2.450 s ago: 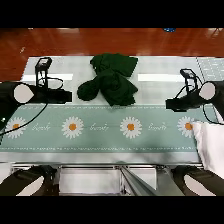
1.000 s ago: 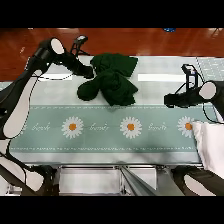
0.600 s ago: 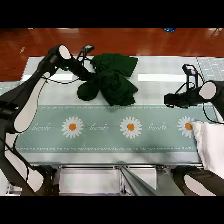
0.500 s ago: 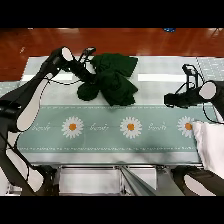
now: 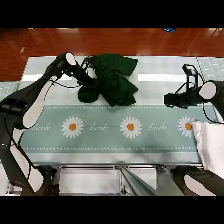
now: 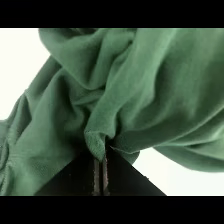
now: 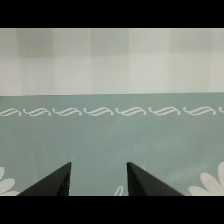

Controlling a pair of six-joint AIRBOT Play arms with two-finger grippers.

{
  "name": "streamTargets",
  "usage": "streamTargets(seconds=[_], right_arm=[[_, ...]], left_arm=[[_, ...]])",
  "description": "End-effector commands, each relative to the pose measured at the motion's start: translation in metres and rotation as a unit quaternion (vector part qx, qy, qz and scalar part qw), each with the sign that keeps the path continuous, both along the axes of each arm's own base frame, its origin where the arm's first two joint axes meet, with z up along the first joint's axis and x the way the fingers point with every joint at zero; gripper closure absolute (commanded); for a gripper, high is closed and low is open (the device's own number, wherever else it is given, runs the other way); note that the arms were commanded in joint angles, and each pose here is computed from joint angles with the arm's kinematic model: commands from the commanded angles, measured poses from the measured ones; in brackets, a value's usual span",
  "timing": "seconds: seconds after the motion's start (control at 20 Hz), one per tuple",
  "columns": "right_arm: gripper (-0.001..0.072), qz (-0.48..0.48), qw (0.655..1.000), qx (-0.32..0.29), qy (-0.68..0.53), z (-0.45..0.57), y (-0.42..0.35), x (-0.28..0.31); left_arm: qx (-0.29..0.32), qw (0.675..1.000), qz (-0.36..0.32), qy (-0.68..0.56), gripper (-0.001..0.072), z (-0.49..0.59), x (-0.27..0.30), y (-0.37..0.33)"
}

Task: Fold the shirts.

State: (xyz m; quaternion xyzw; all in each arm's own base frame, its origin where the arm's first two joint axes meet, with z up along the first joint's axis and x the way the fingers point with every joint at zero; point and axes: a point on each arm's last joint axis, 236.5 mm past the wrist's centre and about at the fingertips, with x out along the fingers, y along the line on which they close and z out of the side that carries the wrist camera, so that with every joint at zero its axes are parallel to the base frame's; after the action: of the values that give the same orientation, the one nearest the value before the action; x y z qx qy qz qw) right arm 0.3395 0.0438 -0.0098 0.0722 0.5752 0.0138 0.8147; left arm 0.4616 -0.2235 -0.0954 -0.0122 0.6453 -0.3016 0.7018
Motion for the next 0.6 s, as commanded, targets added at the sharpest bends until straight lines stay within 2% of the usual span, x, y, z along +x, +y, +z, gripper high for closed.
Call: streamTargets(seconds=[0.0, 0.2, 0.3, 0.4, 0.55], right_arm=[[0.0305, 0.0, 1.0, 0.0, 0.0, 0.0, 0.0, 0.0], [0.0305, -0.009, 1.0, 0.01, 0.006, 0.0, 0.003, -0.002], [0.0305, -0.011, 0.999, 0.044, 0.015, 0.003, 0.017, -0.008], [0.0305, -0.005, 0.998, 0.07, -0.006, 0.021, 0.029, -0.009], [0.0305, 0.001, 0.996, 0.07, -0.059, 0.056, 0.027, -0.013]], left_arm=[[0.0, 1.0, 0.008, 0.002, 0.0691, 0.025, -0.002, 0.01], [-0.039, 0.994, 0.056, -0.091, 0.0691, 0.128, 0.023, 0.024], [-0.074, 0.983, 0.057, -0.161, 0.0692, 0.2, 0.029, 0.018], [-0.102, 0.965, 0.06, -0.232, 0.0692, 0.274, 0.028, 0.012], [-0.138, 0.928, 0.062, -0.339, 0.0692, 0.374, 0.011, 0.008]])
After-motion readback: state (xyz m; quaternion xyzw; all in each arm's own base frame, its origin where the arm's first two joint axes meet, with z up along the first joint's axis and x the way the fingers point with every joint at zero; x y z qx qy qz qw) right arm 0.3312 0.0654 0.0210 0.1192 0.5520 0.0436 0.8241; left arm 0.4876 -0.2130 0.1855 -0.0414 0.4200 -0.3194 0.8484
